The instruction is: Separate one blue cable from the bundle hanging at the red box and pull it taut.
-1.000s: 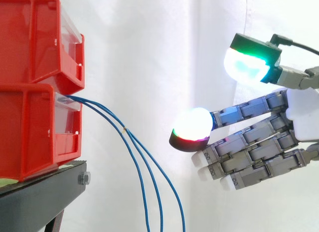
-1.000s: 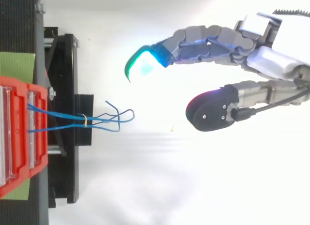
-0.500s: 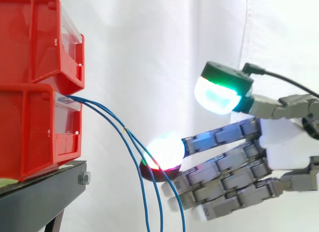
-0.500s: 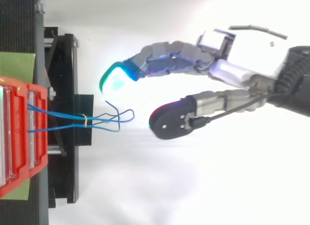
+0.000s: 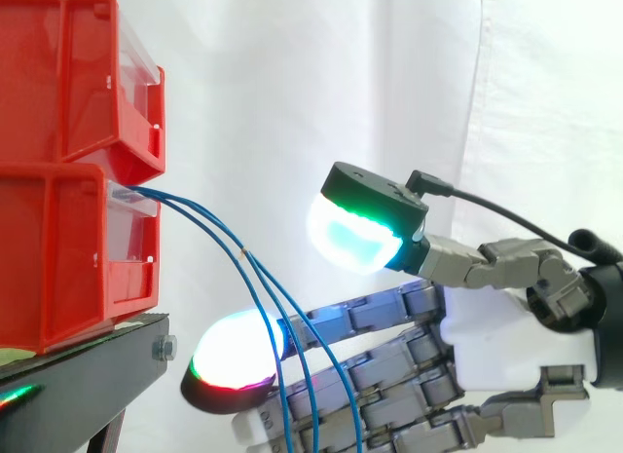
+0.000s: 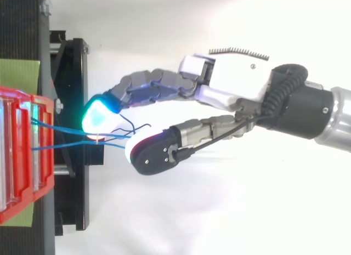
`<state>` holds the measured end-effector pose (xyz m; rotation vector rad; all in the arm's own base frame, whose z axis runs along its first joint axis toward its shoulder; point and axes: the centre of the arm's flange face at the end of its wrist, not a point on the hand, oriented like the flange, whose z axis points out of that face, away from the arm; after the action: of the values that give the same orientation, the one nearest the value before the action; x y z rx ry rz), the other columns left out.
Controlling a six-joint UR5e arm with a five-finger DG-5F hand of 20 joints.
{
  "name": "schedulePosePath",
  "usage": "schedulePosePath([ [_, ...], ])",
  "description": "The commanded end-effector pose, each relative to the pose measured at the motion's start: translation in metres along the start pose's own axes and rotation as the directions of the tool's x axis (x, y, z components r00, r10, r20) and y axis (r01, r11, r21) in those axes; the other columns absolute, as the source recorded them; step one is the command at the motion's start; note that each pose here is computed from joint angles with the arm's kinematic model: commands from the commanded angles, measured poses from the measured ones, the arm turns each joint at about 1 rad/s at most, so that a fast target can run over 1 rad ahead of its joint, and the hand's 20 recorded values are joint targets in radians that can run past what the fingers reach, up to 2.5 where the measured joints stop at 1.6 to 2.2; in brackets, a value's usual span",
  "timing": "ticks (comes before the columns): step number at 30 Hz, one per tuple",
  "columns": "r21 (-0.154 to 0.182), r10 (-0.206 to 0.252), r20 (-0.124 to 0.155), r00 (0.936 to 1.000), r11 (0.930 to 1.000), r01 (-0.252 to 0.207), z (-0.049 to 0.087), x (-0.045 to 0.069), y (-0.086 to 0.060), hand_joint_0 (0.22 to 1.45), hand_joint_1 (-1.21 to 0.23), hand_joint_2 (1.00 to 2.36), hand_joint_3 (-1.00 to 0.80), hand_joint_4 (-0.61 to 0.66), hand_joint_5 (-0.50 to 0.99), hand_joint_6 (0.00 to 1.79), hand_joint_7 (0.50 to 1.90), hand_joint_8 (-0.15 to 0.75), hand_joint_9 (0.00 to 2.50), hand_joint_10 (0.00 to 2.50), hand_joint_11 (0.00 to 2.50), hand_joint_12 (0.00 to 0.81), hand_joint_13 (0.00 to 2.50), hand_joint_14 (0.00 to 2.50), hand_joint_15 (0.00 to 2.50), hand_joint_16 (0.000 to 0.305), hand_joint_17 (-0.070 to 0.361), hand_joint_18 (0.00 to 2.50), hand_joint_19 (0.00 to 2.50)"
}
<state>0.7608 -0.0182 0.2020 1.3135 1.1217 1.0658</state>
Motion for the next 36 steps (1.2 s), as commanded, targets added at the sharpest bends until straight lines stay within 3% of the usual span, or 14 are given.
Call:
schedulePosePath([
  [1,-0.023,0.022,-0.031,0.9993,0.9995,-0.023,0.007,0.006,-0.001,0.51,-0.63,1.00,-0.49,0.29,-0.19,0.50,0.75,0.330,0.50,0.00,0.01,0.352,0.29,0.00,0.00,0.041,0.093,0.22,0.00],
  [15,-0.027,0.033,-0.050,0.9982,0.9990,-0.035,0.009,0.001,-0.002,0.56,-0.60,1.00,-0.47,0.31,-0.17,0.50,0.79,0.325,0.54,0.00,0.02,0.331,0.31,0.00,0.00,0.037,0.084,0.24,0.00],
  [27,-0.026,0.043,-0.103,0.9937,0.9986,-0.046,0.011,-0.012,0.000,0.56,-0.61,1.00,-0.45,0.31,-0.17,0.50,0.80,0.326,0.54,0.00,0.02,0.331,0.32,0.00,0.00,0.037,0.083,0.24,0.00],
  [36,-0.043,0.047,-0.103,0.9936,0.9977,-0.052,0.016,-0.014,0.008,0.56,-0.64,1.00,-0.45,0.32,-0.16,0.50,0.84,0.326,0.55,0.00,0.03,0.330,0.32,0.00,0.00,0.037,0.083,0.25,0.00],
])
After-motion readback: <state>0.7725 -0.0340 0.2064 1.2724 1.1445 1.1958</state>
